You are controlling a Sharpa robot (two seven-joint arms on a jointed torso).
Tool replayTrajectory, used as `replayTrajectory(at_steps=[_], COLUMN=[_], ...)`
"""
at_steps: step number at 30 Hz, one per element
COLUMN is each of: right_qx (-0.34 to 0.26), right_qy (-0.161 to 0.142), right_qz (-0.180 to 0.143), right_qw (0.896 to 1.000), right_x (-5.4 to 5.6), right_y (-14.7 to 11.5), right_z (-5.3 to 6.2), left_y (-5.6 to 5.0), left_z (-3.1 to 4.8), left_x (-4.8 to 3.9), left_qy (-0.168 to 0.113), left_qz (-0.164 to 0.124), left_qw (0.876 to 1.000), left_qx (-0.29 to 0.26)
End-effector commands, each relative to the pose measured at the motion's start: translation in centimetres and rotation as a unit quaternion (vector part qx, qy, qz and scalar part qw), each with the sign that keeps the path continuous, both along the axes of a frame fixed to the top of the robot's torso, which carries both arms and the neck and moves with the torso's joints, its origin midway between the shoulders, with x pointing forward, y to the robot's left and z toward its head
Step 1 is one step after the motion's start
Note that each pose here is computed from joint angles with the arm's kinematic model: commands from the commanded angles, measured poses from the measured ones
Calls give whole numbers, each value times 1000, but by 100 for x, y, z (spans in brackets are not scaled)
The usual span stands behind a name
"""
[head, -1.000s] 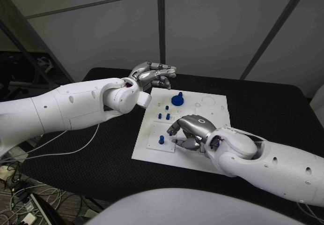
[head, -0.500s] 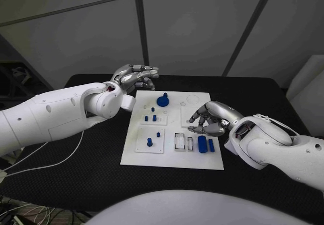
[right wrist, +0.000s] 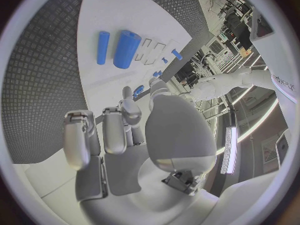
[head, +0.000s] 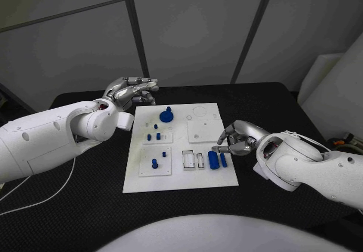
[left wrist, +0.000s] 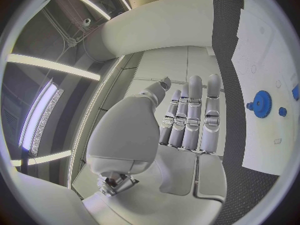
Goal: Assemble the parts on the task board
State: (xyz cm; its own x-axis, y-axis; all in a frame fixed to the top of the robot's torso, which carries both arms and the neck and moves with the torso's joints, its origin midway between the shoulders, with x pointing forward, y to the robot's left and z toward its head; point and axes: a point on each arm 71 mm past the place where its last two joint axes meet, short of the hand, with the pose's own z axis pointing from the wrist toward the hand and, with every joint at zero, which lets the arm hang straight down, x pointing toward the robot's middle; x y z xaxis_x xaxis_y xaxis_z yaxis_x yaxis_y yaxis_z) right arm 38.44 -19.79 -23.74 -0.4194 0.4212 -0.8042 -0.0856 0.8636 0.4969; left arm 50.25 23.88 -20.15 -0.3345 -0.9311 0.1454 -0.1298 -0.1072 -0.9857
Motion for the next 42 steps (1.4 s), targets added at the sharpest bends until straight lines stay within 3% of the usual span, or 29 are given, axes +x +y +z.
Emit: replayTrajectory(at_steps=[1,17,42], right_qx=[-39,-70,-86], right_qy=[6,15,34], right_qz=[-18,-4,-8], right_qw=[999,997,996], right_x=[-24,-127,-87], right_y=[-14,90,194], right_z=[-49,-231,-437], left_y=[-9,-5,-8], left_z=[17,21,24], left_x=[-1,-7,-15], left_qy=[-4,-5,-5], left_qz=[-5,-5,-7], left_qw=[1000,1000,1000], left_qx=[-5,-5,-5])
